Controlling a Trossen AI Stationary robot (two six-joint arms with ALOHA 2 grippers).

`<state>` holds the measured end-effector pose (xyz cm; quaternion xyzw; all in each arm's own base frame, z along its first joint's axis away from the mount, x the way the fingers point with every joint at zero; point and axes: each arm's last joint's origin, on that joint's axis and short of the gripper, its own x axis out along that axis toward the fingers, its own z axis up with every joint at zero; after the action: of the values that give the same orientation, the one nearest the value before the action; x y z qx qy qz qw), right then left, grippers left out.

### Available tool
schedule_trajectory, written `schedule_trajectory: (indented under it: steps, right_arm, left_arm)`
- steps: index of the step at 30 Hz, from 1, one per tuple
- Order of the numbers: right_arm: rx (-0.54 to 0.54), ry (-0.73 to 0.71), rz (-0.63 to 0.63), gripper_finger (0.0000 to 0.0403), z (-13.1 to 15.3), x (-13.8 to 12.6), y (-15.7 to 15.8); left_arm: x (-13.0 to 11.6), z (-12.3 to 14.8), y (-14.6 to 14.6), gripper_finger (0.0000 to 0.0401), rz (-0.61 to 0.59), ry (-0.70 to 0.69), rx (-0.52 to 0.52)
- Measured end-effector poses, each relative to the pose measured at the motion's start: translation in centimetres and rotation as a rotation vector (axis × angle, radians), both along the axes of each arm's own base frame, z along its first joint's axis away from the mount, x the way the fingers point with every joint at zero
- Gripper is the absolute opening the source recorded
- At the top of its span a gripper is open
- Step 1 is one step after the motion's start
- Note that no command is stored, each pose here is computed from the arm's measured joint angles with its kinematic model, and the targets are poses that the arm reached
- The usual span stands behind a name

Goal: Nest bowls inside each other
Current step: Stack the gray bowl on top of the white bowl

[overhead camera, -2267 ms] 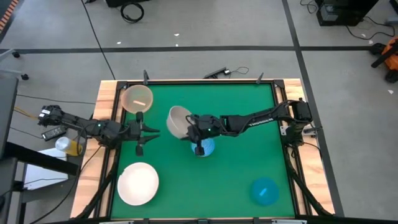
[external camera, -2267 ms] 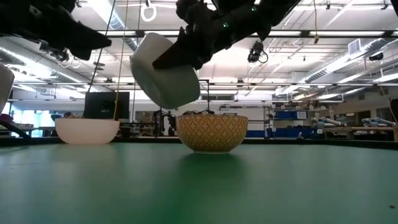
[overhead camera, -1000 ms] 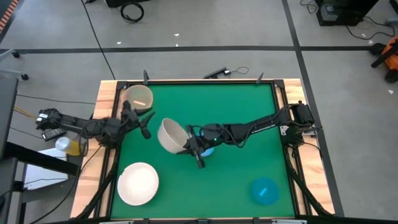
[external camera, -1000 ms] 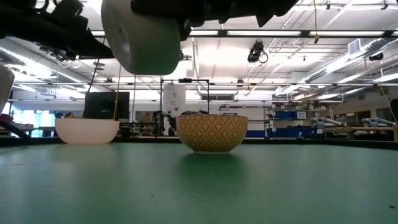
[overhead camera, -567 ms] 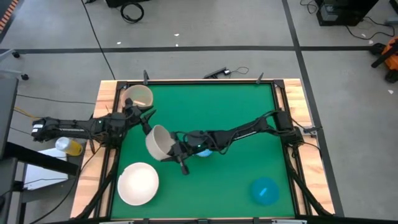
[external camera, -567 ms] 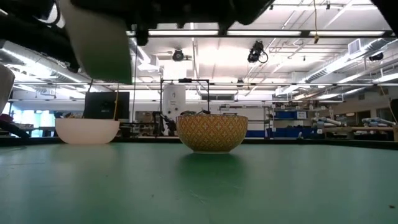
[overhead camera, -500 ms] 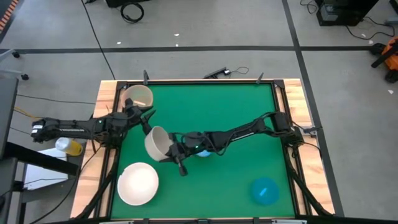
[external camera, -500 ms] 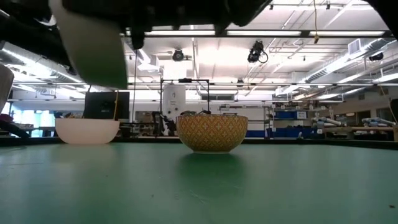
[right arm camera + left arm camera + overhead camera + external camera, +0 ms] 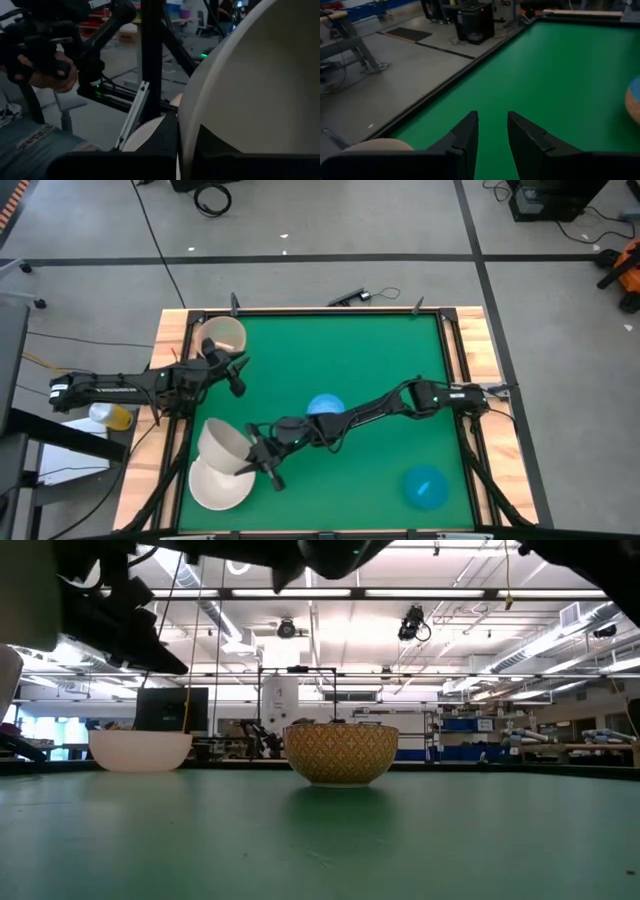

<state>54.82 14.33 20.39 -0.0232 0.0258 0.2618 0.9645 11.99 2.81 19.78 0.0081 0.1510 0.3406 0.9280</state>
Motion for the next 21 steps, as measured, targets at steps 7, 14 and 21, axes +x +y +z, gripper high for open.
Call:
schedule_trajectory:
  steps: [7,14,21]
  right_arm:
    - [-0.057,-0.036,0.082,0.0009,0.1,1.4,1.7]
    - [-0.127,0.013,0.141,0.001,-1.0,1.3,2.2]
    - [-0.116,0.035,0.227,0.0011,-1.2,1.1,2.3]
  left_arm:
    - [-0.3,-0.7,0.0,0.0107,-0.008,0.092,0.005]
    - [-0.4,-0.9,-0.1,0.0107,-0.006,0.089,-0.035]
    - [-0.2,-0.6,-0.1,0.0107,-0.01,0.047,-0.045]
